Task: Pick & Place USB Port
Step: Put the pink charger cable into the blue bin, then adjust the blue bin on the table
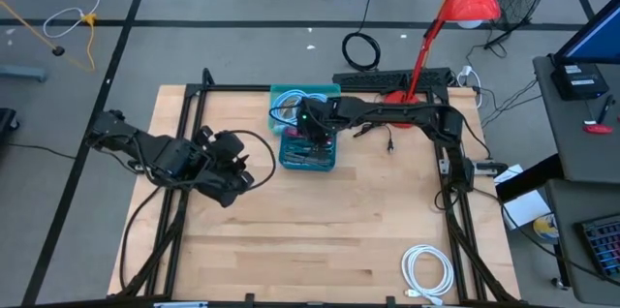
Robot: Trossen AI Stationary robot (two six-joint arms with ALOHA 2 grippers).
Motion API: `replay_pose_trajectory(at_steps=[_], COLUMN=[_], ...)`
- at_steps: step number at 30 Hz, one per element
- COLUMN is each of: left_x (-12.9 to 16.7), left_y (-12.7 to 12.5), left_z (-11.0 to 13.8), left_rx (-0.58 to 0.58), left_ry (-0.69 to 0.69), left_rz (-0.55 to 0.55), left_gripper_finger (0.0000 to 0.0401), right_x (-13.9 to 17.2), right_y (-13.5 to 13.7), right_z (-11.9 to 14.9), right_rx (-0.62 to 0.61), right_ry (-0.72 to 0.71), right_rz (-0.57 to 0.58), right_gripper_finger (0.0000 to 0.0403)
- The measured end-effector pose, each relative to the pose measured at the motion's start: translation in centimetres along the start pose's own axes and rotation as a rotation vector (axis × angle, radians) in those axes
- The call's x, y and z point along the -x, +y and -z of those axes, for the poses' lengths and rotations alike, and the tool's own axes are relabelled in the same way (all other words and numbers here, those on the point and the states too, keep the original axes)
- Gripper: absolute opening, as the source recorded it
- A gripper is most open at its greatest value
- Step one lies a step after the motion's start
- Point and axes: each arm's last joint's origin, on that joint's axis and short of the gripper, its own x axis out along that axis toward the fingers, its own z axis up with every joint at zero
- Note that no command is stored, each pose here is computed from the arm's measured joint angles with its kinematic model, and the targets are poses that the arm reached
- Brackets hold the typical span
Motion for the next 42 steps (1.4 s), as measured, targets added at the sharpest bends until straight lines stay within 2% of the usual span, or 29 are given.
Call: replay_pose_trajectory(at_steps=[9, 18, 21, 28, 35, 39, 42], left_x=[0.2, 0.2, 0.1, 0.2, 0.1, 0.2, 0.1], left_y=[-0.1, -0.1, -0.1, -0.1, -0.1, -0.1, -0.1], left_z=[0.1, 0.1, 0.1, 0.1, 0.1, 0.1, 0.1], left_rx=[0.015, 0.018, 0.02, 0.023, 0.021, 0.008, 0.004], left_ry=[-0.014, -0.015, -0.015, -0.015, -0.022, -0.023, -0.024], left_rz=[0.001, 0.001, 0.001, 0.002, -0.002, -0.002, -0.004], left_gripper_finger=[0.0159, 0.0159, 0.0159, 0.0159, 0.0159, 0.0159, 0.0159], right_x=[-2.4, -2.7, -2.7, -2.5, 0.9, 5.4, 9.1], right_y=[0.7, 1.1, 1.1, 1.1, 1.9, 2.5, 3.4], right_z=[2.5, 2.6, 2.6, 2.7, 1.3, 0.3, 0.3], right_rx=[-0.021, -0.011, -0.013, -0.014, -0.042, -0.089, -0.141], right_ry=[0.092, 0.08, 0.08, 0.108, -0.042, -0.2, -0.29], right_rz=[-0.017, -0.016, -0.01, 0.128, 0.141, 0.136, 0.061], right_gripper_finger=[0.0015, 0.002, 0.0039, 0.0111, 0.0157, 0.0161, 0.0153])
